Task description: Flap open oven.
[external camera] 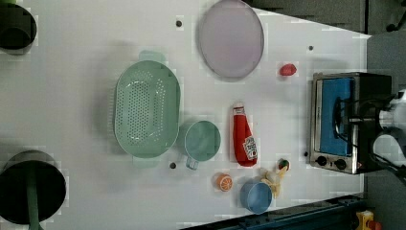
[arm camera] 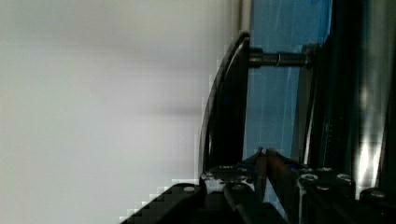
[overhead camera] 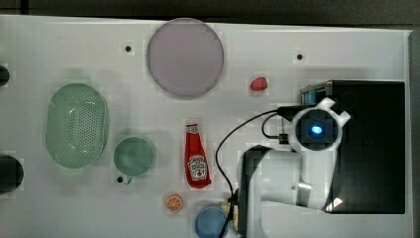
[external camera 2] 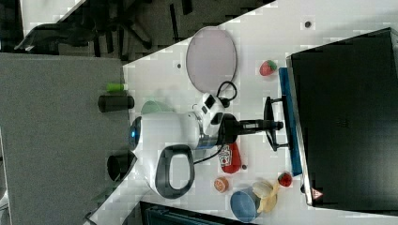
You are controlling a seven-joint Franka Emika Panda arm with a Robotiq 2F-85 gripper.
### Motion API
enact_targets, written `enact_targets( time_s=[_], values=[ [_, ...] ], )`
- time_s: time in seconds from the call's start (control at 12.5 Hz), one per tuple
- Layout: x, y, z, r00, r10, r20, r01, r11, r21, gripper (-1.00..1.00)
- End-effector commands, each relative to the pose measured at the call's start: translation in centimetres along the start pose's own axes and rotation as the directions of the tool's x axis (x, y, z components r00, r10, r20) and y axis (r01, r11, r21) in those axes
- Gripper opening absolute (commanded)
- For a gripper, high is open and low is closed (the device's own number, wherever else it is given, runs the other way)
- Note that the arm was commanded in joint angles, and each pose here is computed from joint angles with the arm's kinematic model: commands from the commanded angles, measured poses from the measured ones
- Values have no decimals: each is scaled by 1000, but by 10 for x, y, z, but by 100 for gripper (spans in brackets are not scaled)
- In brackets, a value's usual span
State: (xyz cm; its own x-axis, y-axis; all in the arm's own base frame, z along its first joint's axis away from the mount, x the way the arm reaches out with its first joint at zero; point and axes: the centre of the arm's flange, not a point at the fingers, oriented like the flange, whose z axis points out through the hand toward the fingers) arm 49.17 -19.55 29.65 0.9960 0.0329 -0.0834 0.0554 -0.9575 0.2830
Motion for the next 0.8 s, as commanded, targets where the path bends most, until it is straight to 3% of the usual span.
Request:
enact_targets(
  time_s=[0.08, 0.48, 0.8],
  values=[
    [10, -73, 12, 999, 38, 17, -37, 998, -56, -65],
    [18, -143, 45, 999, 31, 13, -27, 974, -226, -65],
    [12, -199, 84, 996, 77, -47, -89, 925, -368, -65]
  ],
)
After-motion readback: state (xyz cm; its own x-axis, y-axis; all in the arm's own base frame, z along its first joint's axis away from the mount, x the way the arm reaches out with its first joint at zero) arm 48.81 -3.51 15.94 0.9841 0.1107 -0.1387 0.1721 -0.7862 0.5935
